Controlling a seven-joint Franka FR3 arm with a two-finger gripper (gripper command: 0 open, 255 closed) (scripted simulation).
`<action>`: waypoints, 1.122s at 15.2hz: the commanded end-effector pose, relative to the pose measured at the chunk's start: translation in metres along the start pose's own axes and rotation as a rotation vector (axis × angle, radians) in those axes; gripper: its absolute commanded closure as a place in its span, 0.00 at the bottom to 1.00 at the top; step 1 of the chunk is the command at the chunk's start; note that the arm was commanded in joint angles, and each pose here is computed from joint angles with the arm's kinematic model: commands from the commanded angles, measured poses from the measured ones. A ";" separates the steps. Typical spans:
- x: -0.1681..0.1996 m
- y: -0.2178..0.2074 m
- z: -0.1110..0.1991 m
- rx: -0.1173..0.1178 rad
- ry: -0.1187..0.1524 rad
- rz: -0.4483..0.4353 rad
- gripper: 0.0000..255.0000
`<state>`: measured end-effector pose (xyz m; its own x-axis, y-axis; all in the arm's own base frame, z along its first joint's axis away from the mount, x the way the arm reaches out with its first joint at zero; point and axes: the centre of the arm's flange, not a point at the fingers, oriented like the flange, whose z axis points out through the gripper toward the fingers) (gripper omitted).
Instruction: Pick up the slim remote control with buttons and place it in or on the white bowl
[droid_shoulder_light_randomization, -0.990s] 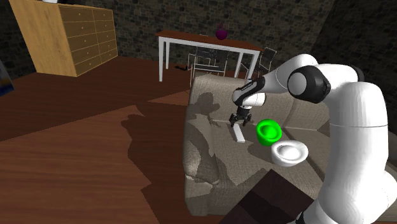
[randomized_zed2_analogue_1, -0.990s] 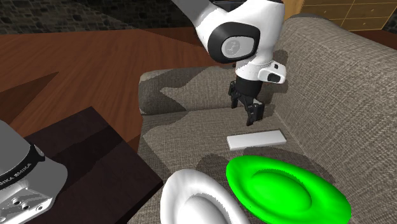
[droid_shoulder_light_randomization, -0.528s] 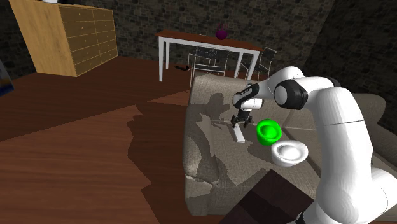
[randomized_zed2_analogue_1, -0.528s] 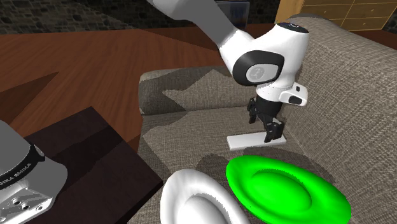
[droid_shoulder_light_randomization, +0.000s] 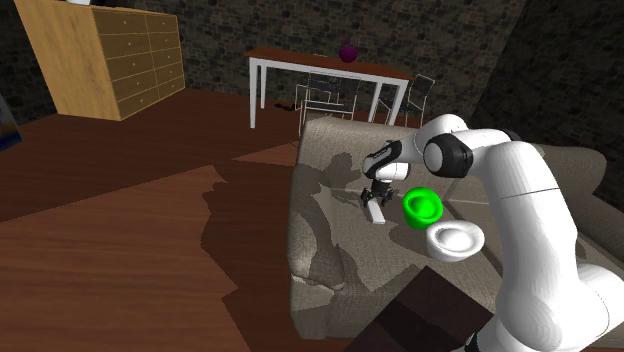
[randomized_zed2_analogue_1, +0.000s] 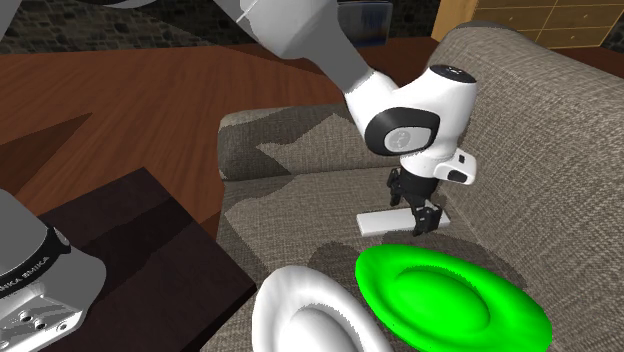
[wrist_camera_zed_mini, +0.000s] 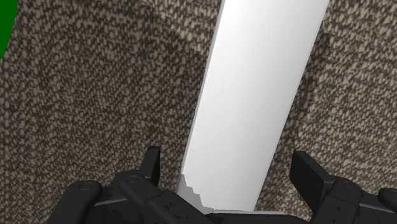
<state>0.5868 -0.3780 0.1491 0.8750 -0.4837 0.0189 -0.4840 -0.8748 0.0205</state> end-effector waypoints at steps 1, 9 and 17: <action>0.000 0.000 0.002 0.000 0.001 0.000 0.00; 0.000 0.000 0.002 0.000 0.000 0.000 1.00; 0.000 0.000 0.002 0.000 0.001 0.000 1.00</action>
<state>0.5869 -0.3781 0.1479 0.8747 -0.4842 0.0199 -0.4845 -0.8745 0.0206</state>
